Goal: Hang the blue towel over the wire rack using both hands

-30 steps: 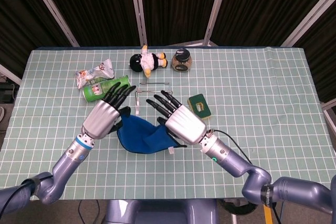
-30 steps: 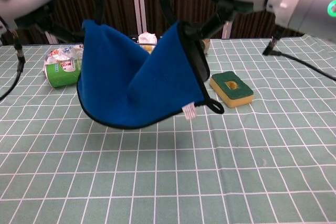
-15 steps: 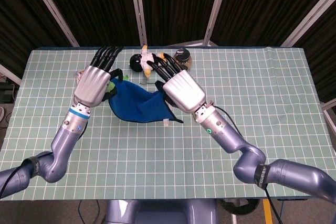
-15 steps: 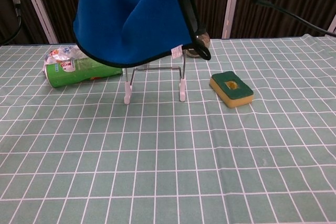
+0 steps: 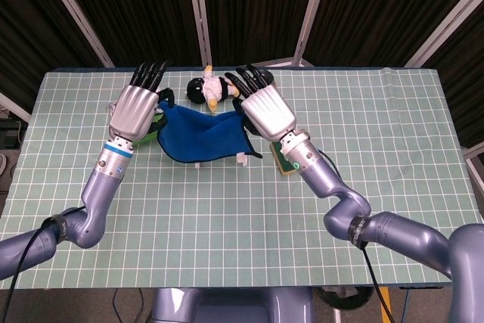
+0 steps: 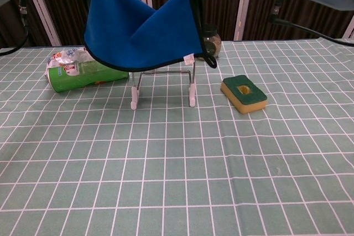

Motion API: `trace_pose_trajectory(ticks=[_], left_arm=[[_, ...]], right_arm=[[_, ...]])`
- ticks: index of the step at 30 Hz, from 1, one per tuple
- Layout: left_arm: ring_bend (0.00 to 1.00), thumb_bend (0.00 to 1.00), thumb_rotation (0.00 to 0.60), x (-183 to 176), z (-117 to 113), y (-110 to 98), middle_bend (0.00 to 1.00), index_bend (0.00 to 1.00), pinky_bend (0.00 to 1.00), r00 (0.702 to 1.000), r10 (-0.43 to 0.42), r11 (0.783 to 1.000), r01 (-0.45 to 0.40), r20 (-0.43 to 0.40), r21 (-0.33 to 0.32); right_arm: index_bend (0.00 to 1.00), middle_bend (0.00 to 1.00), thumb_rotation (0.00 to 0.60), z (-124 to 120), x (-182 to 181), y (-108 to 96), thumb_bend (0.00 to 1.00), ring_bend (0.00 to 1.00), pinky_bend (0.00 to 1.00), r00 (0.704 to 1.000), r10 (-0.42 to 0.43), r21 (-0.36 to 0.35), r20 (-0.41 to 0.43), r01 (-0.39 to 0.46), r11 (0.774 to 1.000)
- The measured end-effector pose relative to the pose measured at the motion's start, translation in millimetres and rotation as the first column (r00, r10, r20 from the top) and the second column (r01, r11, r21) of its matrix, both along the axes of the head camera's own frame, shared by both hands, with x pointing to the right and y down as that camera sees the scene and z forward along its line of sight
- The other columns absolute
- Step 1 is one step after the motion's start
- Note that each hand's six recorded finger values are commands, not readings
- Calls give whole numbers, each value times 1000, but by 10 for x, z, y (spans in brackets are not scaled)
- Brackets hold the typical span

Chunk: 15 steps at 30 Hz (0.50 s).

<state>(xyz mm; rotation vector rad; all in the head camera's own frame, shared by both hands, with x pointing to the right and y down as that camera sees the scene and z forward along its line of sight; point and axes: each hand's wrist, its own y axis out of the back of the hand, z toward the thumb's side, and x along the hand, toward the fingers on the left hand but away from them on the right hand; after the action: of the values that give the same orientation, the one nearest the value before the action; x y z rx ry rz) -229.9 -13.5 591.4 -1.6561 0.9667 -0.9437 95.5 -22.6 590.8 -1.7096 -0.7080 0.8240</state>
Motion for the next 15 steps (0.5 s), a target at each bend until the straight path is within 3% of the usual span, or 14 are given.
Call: trace_pose_trajectory(ticks=[9,15], left_arm=[[0,494,600,-111,363,87,0,815,0,999,-34,996,34,1,-82],[0,498,600,-197,524,118,0,815,0,998,-66,989,66,-1,-130]], right_arm=[[647,66,600,450,175,67,494,0,0,1000,5,-69,-31,-7,998],[647,71,600,615,190,113,493,0,0,999,11,-85,-32,-14,996]])
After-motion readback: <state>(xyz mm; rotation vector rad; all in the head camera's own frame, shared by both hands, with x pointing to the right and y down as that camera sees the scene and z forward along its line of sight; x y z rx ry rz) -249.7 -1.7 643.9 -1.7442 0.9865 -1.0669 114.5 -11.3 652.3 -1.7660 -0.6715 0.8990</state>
